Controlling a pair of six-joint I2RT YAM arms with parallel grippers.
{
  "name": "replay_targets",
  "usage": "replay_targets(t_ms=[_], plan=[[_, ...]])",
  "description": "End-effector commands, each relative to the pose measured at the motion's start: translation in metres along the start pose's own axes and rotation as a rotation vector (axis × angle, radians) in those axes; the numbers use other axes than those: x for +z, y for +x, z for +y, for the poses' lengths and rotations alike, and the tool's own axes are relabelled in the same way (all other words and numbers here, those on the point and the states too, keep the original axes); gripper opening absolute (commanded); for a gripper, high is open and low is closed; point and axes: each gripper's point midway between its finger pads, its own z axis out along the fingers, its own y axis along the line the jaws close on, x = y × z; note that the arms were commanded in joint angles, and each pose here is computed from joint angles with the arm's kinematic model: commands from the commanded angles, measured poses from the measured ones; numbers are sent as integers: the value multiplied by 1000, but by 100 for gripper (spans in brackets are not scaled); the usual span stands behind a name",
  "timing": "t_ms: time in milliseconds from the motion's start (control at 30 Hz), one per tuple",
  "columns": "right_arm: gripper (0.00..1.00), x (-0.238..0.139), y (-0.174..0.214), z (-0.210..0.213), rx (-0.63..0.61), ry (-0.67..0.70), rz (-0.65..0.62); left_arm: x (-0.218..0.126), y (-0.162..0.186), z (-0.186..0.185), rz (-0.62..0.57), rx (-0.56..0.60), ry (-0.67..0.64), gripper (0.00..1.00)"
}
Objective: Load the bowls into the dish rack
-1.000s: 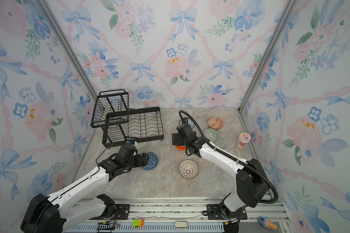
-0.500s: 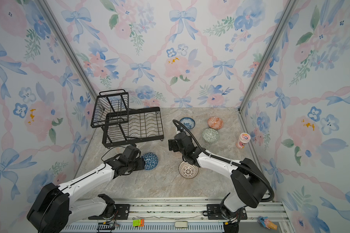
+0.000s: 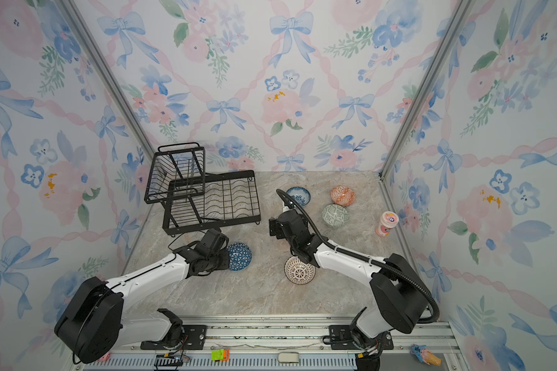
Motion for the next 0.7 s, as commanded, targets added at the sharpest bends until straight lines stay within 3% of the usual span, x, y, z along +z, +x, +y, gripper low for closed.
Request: replay_targets(t_ms=[0, 367, 667], plan=[[97, -3, -1, 2, 0, 11, -12, -3, -3, -1, 7, 35, -13, 26], [97, -1, 1, 0, 2, 30, -3, -4, -6, -9, 11, 39, 16, 12], [97, 2, 4, -1, 3, 43, 10, -16, -45, -31, -58, 48, 55, 1]])
